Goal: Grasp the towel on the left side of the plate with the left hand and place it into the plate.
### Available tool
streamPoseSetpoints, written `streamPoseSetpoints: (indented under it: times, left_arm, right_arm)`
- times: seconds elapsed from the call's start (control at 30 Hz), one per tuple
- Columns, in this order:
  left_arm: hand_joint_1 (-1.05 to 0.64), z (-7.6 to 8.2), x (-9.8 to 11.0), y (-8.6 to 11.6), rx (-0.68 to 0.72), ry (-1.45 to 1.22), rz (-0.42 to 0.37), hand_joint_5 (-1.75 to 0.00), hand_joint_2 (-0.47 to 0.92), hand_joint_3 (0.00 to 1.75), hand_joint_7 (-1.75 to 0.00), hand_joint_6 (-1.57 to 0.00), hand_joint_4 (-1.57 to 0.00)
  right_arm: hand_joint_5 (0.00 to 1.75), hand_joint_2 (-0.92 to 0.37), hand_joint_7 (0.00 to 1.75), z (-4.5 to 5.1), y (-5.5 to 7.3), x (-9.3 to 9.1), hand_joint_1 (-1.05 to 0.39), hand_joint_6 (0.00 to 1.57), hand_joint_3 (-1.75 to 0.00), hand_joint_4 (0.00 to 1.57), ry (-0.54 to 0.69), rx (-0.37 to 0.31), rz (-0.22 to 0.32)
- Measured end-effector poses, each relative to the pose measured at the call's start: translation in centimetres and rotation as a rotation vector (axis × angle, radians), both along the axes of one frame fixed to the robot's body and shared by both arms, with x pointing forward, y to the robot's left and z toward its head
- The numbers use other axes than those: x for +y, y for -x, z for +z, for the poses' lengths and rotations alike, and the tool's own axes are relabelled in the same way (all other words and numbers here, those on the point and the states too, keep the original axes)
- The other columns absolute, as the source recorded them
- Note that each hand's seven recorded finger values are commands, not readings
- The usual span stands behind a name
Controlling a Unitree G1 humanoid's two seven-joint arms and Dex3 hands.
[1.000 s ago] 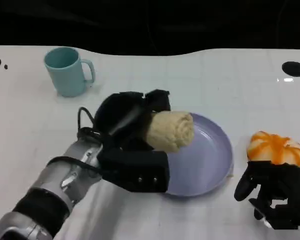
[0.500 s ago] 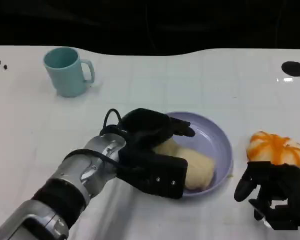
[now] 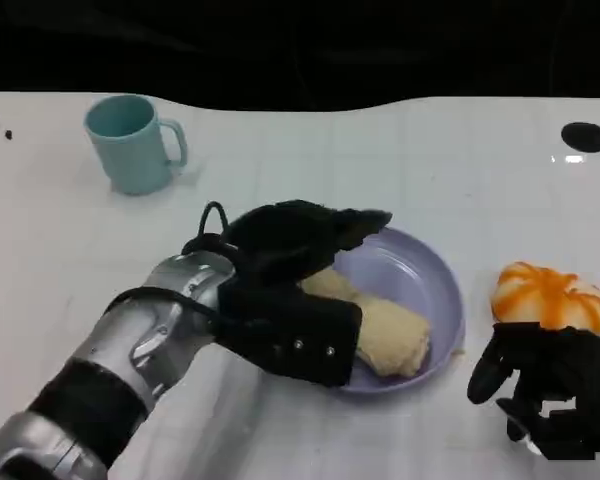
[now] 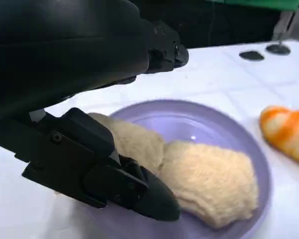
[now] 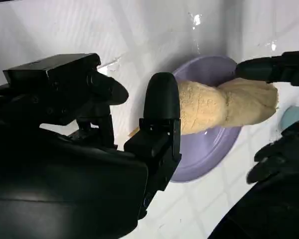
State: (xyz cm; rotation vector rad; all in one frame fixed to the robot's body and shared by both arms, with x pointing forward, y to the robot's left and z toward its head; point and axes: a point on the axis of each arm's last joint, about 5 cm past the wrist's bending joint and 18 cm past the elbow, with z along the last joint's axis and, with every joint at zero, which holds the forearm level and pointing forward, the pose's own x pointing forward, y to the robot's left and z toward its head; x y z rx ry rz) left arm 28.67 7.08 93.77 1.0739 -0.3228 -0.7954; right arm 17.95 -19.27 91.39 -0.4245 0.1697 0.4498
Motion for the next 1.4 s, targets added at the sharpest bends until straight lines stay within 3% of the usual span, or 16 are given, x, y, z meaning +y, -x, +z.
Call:
streamPoseSetpoints:
  times: [0.3,0.47,0.57,0.77,0.83,0.97,1.17,1.27,1.4]
  left_arm:
    - [-0.58,0.4,4.6,1.9,0.193,0.294,0.090,-0.35,0.92,0.05,-0.10,-0.39,-0.40]
    - [-0.42,-0.1,6.4,3.3,0.291,0.494,0.165,-0.67,0.92,0.07,-0.11,-0.60,-0.49]
    - [-0.35,-0.7,7.3,4.4,0.350,0.595,0.213,-0.81,0.92,0.08,-0.17,-0.76,-0.64]
    - [-0.24,-1.9,9.1,7.1,0.478,0.751,0.315,-0.93,0.92,0.28,-0.24,-0.95,-0.78]
    - [-0.20,-2.1,9.4,7.9,0.503,0.773,0.345,-1.05,0.90,0.38,-0.27,-0.97,-0.76]
    - [-0.13,-2.4,9.6,9.3,0.536,0.848,0.432,-1.35,0.76,0.78,-0.63,-0.88,-0.72]
    - [-0.11,-2.9,9.8,10.6,0.623,0.904,0.506,-1.72,0.65,1.08,-1.36,-0.68,-0.63]
    - [-0.12,-3.0,9.8,10.7,0.632,0.915,0.541,-1.74,0.66,1.09,-1.55,-0.62,-0.62]
    - [-0.12,-3.2,9.8,10.6,0.648,0.929,0.557,-1.75,0.65,1.09,-1.60,-0.60,-0.64]
  right_arm:
    - [1.57,-0.80,1.31,0.04,0.0,0.0,0.10,0.62,-0.72,0.59,-0.002,-0.001,0.001]
    - [1.58,-0.79,1.32,0.06,0.0,0.0,0.10,0.62,-0.71,0.60,-0.002,-0.001,0.002]
    - [1.57,-0.79,1.31,0.07,0.1,0.0,0.10,0.62,-0.71,0.60,-0.001,-0.001,0.002]
    - [1.57,-0.80,1.31,0.20,0.2,0.0,0.10,0.61,-0.72,0.58,-0.002,-0.005,0.002]
    - [1.57,-0.80,1.31,0.30,0.2,0.0,0.10,0.62,-0.72,0.59,-0.003,-0.008,0.002]
    - [1.58,-0.79,1.32,0.30,0.2,0.0,0.10,0.62,-0.74,0.59,-0.004,-0.006,0.001]
    - [1.57,-0.78,1.32,0.30,0.2,0.0,0.11,0.62,-0.75,0.60,-0.003,-0.006,0.001]
    - [1.57,-0.77,1.32,0.30,0.2,0.0,0.11,0.63,-0.76,0.61,-0.004,-0.006,0.002]
    - [1.57,-0.77,1.31,0.31,0.2,0.0,0.11,0.63,-0.77,0.60,-0.005,-0.006,0.000]
